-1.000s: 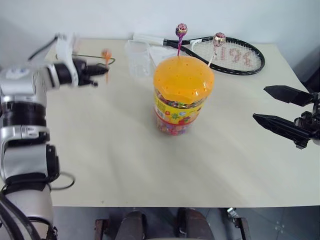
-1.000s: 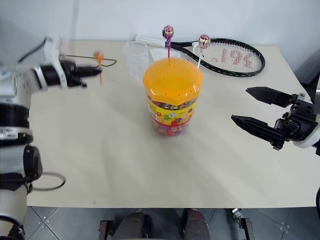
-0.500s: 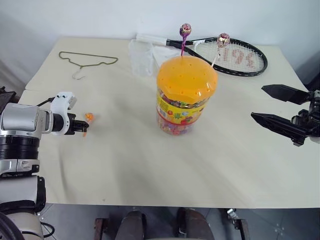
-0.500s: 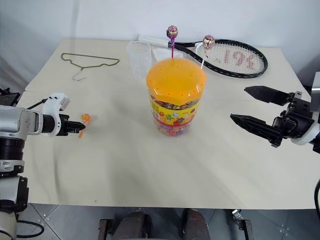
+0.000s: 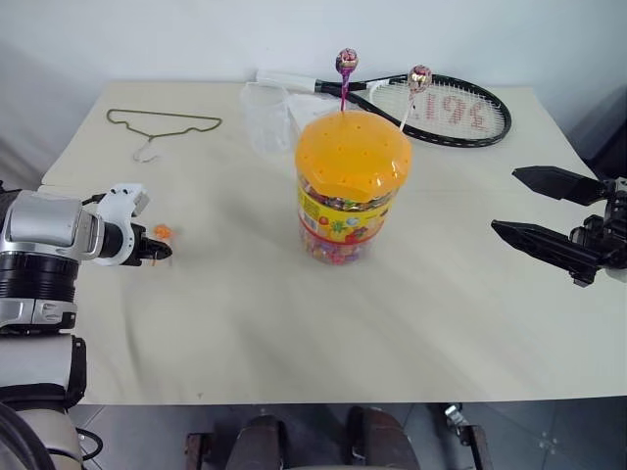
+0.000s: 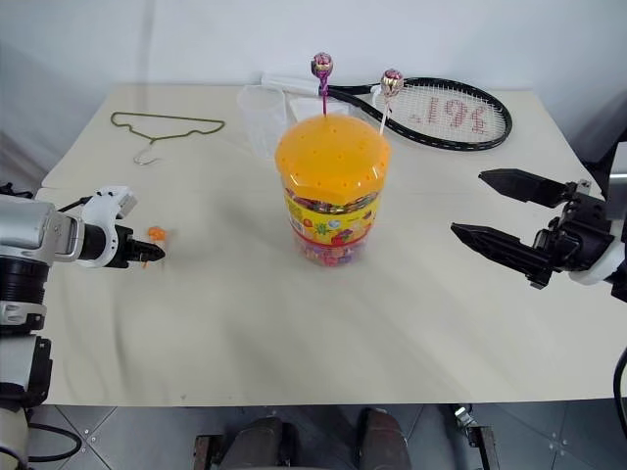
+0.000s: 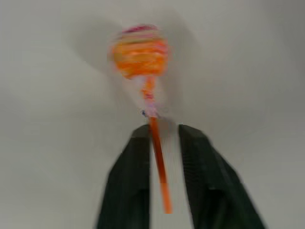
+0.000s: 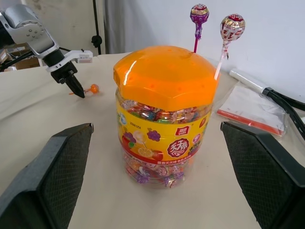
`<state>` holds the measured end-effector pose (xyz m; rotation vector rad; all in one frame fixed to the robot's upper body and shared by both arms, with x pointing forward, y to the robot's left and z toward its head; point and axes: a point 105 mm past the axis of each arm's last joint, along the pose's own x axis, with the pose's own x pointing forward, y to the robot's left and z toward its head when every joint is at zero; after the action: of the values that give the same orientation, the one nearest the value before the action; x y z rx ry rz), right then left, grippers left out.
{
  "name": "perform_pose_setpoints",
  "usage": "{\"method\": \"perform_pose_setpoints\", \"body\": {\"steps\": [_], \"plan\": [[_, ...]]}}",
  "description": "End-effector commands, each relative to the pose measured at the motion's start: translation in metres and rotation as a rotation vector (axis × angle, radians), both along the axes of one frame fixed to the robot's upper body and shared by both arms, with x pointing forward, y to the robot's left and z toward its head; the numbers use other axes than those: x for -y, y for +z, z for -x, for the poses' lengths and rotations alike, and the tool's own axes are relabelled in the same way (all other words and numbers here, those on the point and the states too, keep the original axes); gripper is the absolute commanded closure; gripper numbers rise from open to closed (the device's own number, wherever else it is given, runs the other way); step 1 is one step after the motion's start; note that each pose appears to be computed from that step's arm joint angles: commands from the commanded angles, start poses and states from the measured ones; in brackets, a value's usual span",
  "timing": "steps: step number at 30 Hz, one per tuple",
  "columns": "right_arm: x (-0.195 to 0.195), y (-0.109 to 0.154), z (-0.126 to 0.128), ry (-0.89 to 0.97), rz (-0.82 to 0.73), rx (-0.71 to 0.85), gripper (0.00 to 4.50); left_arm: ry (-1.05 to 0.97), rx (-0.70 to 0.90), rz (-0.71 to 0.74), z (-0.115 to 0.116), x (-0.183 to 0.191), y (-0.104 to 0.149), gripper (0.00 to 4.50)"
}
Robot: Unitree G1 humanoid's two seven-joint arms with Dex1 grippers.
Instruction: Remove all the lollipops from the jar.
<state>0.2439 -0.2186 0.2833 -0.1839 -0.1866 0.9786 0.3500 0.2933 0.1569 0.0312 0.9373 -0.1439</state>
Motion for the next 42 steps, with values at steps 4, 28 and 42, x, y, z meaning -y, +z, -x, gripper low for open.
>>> {"method": "perform_pose_setpoints", "body": {"steps": [4,28,42], "plan": [[0.003,0.011,0.007,-0.017,0.009,0.057,0.0,-0.034,0.058,-0.105,0.007,-0.003,0.044,1.06],[-0.003,0.039,0.0,-0.043,-0.032,0.157,0.0,-1.011,0.956,0.399,-0.006,0.14,0.173,0.03],[-0.006,0.042,-0.002,-0.038,-0.038,0.178,0.0,-1.124,1.006,0.501,-0.032,0.182,0.177,0.03]]}}
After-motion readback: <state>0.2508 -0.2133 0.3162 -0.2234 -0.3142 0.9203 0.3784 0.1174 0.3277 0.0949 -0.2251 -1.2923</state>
